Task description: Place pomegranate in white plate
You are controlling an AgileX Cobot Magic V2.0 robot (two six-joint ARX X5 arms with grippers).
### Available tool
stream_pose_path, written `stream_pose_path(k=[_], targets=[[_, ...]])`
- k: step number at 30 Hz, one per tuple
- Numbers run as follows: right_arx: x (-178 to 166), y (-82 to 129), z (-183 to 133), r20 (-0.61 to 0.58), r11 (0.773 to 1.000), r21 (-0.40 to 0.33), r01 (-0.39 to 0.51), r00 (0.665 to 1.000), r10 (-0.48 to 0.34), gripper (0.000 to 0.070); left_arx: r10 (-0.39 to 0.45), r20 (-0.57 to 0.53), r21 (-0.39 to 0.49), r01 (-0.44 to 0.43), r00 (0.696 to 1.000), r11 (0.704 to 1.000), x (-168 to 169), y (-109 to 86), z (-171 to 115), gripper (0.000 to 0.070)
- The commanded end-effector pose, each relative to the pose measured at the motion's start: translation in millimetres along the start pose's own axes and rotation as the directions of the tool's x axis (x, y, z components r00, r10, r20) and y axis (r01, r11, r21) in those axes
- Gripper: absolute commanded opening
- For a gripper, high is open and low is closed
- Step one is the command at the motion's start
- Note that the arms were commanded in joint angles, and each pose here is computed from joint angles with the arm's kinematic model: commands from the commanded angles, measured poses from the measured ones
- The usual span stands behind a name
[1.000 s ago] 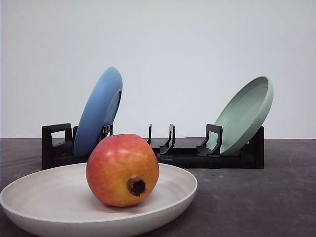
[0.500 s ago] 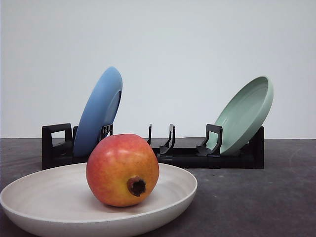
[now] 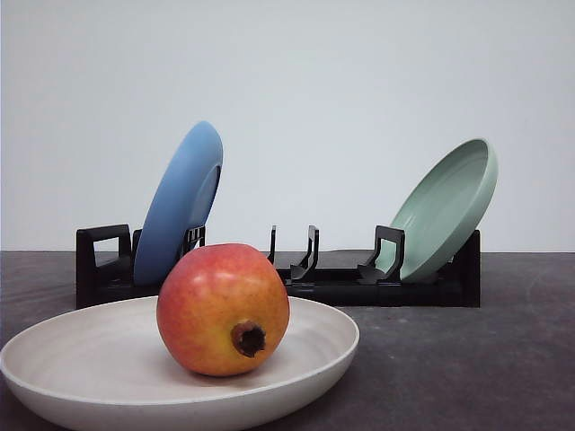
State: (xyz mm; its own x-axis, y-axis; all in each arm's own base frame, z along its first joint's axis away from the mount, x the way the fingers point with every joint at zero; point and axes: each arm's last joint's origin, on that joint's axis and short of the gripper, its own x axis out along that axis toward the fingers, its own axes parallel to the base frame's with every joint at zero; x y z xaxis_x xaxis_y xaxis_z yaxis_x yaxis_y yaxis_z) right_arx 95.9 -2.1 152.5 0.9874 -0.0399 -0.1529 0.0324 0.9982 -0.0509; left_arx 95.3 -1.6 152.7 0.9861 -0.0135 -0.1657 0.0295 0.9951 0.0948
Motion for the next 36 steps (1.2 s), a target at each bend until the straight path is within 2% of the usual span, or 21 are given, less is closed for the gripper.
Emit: stream_pose_path(k=[1,36], targets=[[0.3,-0.2,0.1,0.008,1.0,0.0,0.003,1.0,-0.003,0.0029,0.003,-0.013,0.004,-0.003,1.0,1.0,0.9,-0.2,-3.5,0.0],[0.3,-0.2,0.1,0.008,1.0,0.0,0.003,1.0,-0.003,0.0029,0.002,-0.013,0.004,-0.002,1.0,1.0,0.9,-0.2,-3.5,0.0]])
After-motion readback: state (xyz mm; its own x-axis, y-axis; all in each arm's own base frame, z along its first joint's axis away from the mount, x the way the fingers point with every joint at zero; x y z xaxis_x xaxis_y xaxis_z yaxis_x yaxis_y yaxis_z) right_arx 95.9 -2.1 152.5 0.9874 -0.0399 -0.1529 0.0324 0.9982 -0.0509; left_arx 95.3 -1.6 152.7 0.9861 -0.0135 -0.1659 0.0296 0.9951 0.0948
